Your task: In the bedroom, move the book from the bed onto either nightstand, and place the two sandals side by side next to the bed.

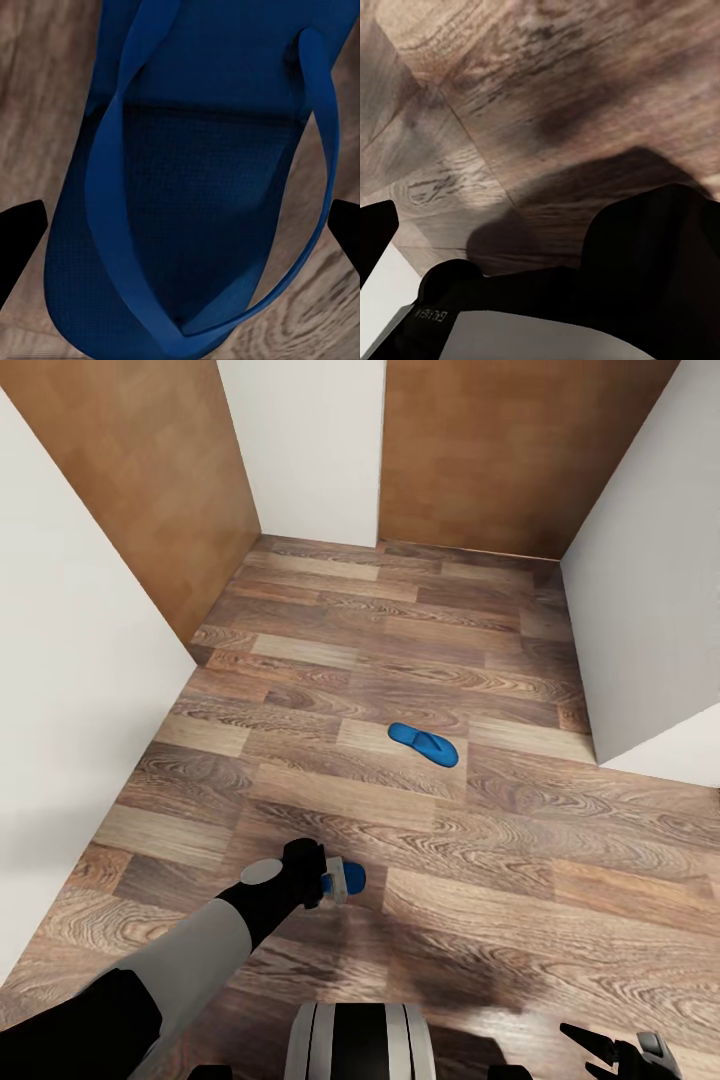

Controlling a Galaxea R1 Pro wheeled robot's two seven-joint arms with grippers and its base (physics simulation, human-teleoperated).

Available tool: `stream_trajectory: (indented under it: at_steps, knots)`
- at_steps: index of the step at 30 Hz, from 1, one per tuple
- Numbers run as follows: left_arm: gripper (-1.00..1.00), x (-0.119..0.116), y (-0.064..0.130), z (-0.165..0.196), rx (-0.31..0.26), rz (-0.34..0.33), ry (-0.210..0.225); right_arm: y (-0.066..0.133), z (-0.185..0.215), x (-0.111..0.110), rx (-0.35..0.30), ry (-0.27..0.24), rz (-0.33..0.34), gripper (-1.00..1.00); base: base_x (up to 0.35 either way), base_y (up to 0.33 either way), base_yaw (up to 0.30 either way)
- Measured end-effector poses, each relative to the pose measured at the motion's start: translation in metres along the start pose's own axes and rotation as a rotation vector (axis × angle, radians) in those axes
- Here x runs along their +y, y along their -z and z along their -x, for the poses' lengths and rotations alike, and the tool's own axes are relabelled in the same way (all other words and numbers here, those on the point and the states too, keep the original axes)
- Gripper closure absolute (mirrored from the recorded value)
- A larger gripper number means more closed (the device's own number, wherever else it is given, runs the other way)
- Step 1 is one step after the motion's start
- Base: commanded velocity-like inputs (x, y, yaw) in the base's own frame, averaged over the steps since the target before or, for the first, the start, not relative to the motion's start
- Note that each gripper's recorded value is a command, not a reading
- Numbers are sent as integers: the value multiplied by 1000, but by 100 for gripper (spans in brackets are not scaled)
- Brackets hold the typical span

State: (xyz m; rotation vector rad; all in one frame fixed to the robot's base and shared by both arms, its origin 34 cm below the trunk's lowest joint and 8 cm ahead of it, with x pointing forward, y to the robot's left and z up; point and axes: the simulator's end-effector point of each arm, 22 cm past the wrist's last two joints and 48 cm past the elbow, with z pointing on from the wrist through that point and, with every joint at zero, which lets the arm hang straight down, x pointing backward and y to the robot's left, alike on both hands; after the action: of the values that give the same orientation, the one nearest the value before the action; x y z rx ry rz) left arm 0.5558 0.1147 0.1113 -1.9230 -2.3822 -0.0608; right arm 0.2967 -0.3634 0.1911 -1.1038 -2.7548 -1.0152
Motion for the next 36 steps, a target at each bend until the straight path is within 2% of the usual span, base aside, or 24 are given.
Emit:
stream_trajectory:
  at_steps: [5,13,20,26,30,34,35,36]
  knots:
    - [100,0,0,0,0,0,0,0,0,0,0,0,-1,-100,0,0,0]
    - [100,13,17,1,-10,29,16,4,6,10,-19,18,20,-100,0,0,0]
    - [100,31,33,-3,-46,34,127,8,10,20,-34,34,38,-100,0,0,0]
    - [100,40,48,-2,-70,42,168,12,14,28,-48,48,53,-100,0,0,0]
    - [100,48,57,-3,-88,46,211,14,16,33,-56,58,63,-100,0,0,0]
    - [100,62,69,-6,-125,50,291,16,19,38,-65,67,73,-100,0,0,0]
    - [100,75,79,-5,-164,58,354,17,19,40,-67,70,76,-100,0,0,0]
    - [100,78,82,-5,-175,56,377,18,20,41,-69,72,78,-100,0,0,0]
